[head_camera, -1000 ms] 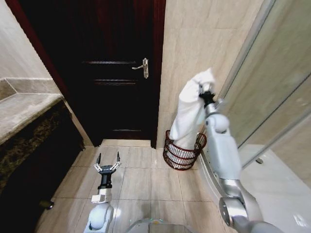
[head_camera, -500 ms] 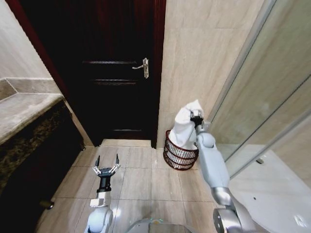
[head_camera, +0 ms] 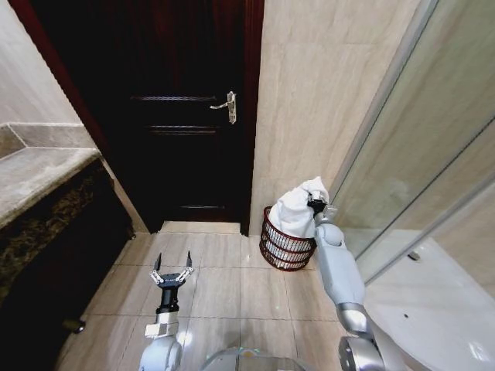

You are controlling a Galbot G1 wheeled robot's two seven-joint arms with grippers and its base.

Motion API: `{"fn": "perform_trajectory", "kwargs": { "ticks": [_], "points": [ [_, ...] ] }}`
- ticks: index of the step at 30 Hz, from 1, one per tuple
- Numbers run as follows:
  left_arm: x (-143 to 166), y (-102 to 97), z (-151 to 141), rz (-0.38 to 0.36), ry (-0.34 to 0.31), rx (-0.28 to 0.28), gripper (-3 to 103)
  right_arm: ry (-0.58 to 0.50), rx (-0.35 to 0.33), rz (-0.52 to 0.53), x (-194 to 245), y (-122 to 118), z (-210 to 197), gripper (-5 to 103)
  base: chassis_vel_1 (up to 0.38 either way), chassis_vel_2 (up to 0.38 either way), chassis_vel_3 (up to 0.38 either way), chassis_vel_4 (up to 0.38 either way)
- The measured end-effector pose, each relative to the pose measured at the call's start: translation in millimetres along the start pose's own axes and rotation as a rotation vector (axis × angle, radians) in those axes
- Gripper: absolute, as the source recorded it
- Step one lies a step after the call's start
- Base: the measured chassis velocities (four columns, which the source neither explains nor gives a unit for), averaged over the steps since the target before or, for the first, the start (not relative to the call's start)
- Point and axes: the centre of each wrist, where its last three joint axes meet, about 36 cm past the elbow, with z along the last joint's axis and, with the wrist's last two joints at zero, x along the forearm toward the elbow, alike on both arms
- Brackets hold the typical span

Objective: Discard the used towel into the hamper.

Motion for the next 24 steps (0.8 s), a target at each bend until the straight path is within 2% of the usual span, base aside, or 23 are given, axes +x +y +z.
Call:
{"fn": "perform_trajectory", "kwargs": {
  "ticks": [11,24],
  "points": [
    [-1.8,-2.6,0.9,0.015,-0.003,0.003,100,-0.010,0.003,0.013,3.0,-3.6,-6.1,27,0.000,0.000,0.000,0.000],
    [0.6,-4.3,5.4,0.027,-0.001,0.012,100,0.022,-0.011,0.033,31.4,-12.0,15.2,27,0.000,0.000,0.000,0.000]
  ]
}}
